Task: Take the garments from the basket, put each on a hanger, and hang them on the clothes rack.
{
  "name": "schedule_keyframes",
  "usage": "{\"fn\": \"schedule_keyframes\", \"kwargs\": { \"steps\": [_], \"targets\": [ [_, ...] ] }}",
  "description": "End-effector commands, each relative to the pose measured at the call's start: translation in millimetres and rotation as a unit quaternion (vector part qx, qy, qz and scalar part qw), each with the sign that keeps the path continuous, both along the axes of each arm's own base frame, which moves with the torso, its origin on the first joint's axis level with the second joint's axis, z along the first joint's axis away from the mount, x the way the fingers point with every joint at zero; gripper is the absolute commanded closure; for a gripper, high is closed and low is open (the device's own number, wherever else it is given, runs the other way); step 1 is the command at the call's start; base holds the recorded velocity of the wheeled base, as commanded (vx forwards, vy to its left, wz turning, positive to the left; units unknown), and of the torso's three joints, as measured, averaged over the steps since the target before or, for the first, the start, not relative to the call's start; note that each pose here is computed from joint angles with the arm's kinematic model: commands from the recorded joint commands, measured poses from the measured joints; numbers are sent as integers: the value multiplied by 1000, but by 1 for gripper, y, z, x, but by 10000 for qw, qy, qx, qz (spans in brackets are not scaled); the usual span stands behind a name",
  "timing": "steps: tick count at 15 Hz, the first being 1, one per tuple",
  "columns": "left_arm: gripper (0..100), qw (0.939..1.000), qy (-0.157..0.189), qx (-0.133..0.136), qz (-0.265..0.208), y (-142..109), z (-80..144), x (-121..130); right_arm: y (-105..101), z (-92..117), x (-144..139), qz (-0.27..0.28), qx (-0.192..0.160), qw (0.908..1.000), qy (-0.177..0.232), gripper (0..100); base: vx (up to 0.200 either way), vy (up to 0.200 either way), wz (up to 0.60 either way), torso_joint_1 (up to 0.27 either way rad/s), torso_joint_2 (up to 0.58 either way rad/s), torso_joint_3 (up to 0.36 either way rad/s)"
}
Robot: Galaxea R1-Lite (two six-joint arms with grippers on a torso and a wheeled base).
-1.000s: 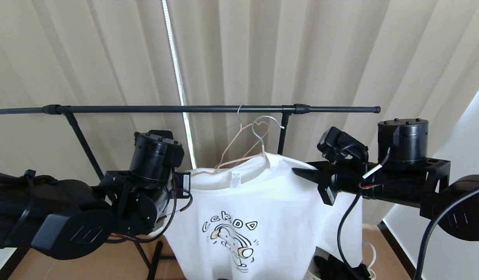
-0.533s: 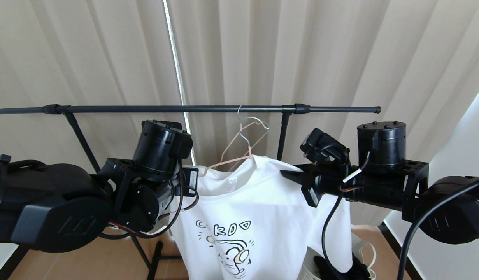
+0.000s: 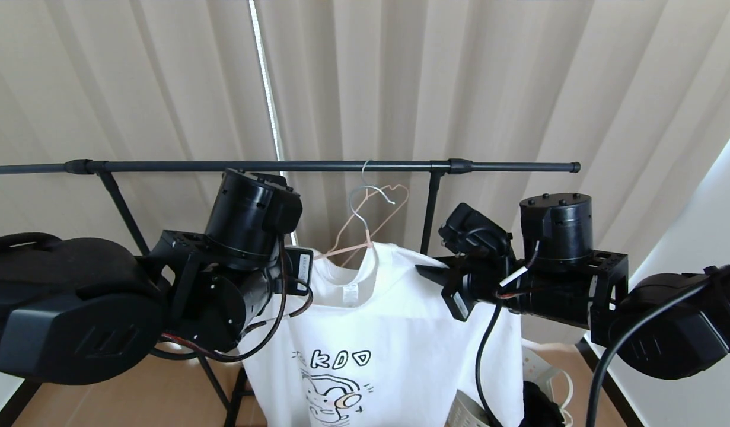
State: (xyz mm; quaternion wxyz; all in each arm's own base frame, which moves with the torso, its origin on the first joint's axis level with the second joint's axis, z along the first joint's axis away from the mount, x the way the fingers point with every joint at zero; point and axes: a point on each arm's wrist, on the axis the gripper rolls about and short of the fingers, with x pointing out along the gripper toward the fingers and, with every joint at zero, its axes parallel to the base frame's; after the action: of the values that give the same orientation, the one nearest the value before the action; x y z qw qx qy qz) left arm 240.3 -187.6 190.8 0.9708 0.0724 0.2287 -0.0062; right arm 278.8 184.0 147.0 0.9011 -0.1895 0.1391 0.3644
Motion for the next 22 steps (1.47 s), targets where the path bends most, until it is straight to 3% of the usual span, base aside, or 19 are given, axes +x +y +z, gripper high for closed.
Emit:
{"fn": "schedule_keyframes", "kwargs": {
  "steps": [1, 3, 7, 18, 22],
  "targets": [
    [100, 9999, -115, -91, 24, 2, 9, 0, 4, -5, 8, -252, -77, 9996, -84, 100, 0, 0, 0, 0, 0, 0],
    [100, 9999, -130, -91, 34, 3, 14, 0, 5, -6, 11, -583, -135, 9979, -259, 100, 0, 0, 0, 0, 0, 0],
    [100, 10000, -45, -45, 15, 0, 26, 0, 15, -8, 4, -634, -218, 9973, -302, 100, 0, 0, 0, 0, 0, 0],
    [100, 9991, -243, -233, -258, -13, 43, -10, 46, -40, 2, -304, -281, 9989, -221, 100, 0, 0, 0, 0, 0, 0],
    [100, 9990, -248, -267, -268, -13, 43, -12, 49, -28, 4, -484, 323, 9983, -33, 100, 0, 0, 0, 0, 0, 0]
  ]
}}
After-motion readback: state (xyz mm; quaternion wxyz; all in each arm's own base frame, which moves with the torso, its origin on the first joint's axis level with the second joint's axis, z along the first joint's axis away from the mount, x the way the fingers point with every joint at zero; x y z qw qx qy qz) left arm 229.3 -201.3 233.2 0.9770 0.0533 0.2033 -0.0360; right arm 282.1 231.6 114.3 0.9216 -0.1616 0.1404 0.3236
